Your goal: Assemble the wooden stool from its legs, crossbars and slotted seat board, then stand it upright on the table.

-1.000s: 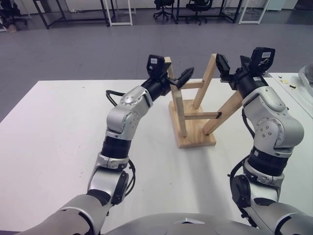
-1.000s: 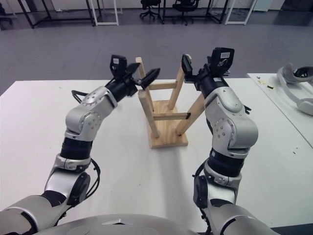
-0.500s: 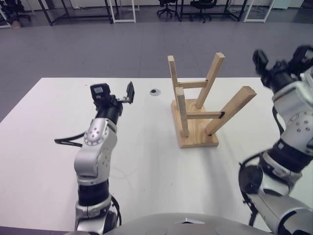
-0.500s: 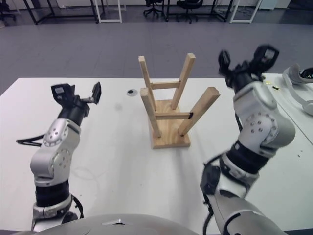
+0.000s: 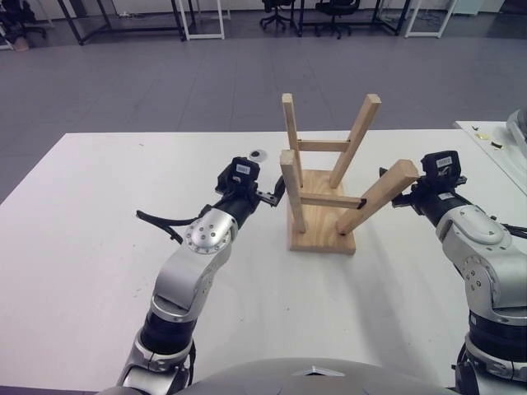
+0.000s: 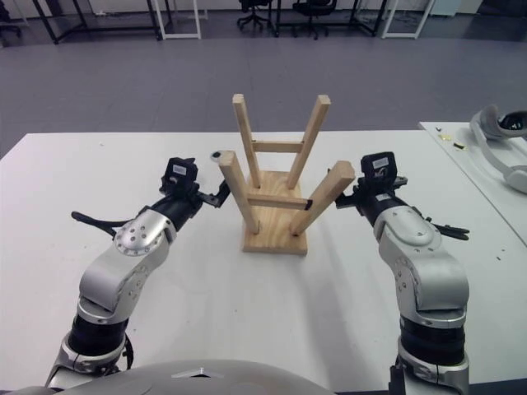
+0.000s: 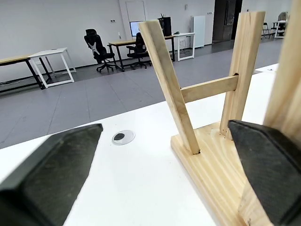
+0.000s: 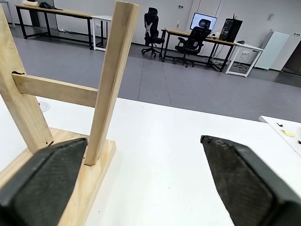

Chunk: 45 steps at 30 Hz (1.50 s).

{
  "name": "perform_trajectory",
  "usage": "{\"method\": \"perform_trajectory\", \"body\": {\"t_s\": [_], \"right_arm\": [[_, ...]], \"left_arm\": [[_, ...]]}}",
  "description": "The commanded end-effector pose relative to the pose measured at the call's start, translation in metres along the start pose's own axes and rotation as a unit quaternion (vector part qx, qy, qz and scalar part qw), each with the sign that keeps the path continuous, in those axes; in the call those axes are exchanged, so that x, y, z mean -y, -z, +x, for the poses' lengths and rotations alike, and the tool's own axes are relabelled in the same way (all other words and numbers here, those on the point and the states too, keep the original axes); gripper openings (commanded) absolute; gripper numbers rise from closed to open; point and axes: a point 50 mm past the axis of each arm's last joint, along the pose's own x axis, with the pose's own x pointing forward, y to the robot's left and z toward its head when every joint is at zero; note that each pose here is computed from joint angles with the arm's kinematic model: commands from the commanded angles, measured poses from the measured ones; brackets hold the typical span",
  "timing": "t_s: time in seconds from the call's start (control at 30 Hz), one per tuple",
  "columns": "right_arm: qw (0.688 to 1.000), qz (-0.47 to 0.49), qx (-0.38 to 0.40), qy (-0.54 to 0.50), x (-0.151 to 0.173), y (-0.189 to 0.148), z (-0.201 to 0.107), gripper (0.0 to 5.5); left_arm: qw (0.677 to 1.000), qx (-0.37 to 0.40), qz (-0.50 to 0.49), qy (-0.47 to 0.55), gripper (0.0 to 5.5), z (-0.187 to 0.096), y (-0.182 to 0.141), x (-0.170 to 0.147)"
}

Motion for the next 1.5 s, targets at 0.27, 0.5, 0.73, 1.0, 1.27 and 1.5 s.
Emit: {"method": "perform_trajectory", "body": {"t_s": [0.27,0.5,0.73,1.0,1.27,1.5], "right_arm": [[0.998,0.015,0.056,0.014,0.009,-0.031,0.018,4.53],[0.959,0.039,0.28,-0.007,-0.015,-0.149,0.014,4.53],[0.952,0.128,0.279,-0.022,-0.037,-0.131,0.006,4.53],[0.984,0.175,0.044,-0.012,-0.053,-0.027,0.009,4.53],[0.981,0.17,0.089,-0.016,-0.043,-0.058,0.018,4.53],[0.949,0.236,0.207,-0.04,-0.027,-0.126,0.011,4.53]], "left_arm": [[0.99,-0.037,0.132,-0.023,4.95,-0.013,-0.005,-0.066],[0.967,0.219,0.132,-0.005,4.95,0.033,-0.136,-0.059],[0.953,0.234,-0.155,0.117,4.95,0.034,-0.132,-0.002],[0.972,-0.035,-0.218,0.077,4.95,0.012,0.008,0.011],[0.978,0.117,-0.164,0.055,4.95,0.036,-0.07,-0.018],[0.973,0.194,-0.123,-0.034,4.95,0.022,-0.103,-0.066]]}}
